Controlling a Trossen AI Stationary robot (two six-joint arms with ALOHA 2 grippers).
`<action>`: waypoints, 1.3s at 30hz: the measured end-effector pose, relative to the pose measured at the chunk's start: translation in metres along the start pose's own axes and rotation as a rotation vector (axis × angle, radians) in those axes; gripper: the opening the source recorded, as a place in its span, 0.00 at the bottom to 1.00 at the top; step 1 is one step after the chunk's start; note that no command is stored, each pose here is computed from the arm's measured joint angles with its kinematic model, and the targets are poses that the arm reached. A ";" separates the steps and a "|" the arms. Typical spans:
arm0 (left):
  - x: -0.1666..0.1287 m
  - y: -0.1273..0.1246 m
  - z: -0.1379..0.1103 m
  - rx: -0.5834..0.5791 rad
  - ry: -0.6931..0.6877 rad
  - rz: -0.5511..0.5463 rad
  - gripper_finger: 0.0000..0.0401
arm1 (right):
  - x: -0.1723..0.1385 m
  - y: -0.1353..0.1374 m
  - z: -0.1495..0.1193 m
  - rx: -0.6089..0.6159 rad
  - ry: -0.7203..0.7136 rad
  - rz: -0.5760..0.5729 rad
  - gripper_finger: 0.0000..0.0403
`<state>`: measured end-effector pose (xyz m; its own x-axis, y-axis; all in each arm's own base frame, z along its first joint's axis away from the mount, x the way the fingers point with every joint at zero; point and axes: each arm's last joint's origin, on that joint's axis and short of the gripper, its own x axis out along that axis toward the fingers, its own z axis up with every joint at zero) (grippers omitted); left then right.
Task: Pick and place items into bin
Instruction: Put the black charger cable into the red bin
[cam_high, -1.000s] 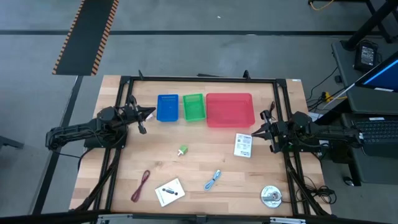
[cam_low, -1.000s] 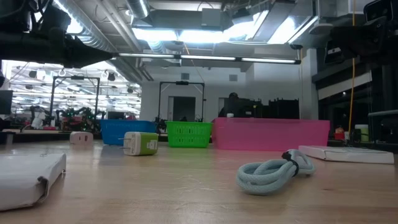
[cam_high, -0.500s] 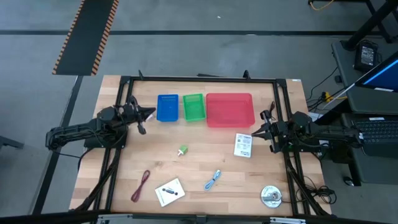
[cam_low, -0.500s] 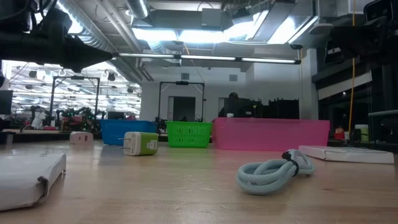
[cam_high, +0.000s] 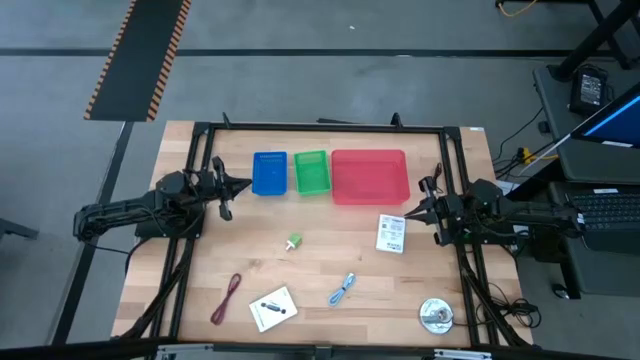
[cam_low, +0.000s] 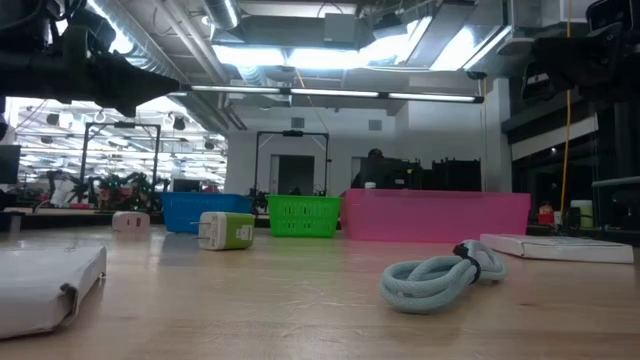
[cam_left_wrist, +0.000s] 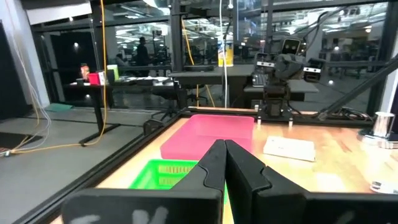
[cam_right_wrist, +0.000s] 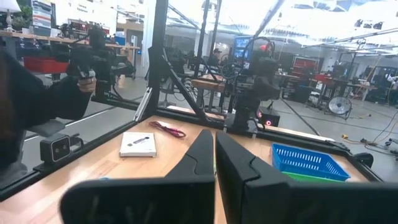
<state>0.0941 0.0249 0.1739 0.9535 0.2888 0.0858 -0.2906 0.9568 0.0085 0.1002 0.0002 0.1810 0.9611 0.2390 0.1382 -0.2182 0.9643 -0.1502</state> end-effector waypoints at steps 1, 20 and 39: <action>0.000 0.000 0.000 0.000 0.001 0.000 0.00 | 0.000 0.000 0.000 0.014 0.001 0.000 0.00; 0.008 0.002 0.017 -0.010 0.045 0.071 0.00 | -0.002 -0.011 0.000 -0.028 0.034 -0.386 0.00; 0.025 0.002 0.011 0.058 0.213 0.094 0.00 | -0.002 -0.024 0.029 0.140 -0.016 -0.721 0.00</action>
<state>0.1165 0.0335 0.1871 0.9157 0.3825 -0.1235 -0.3768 0.9238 0.0677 0.0991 -0.0204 0.2128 0.8716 -0.4598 0.1700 0.4469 0.8878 0.1099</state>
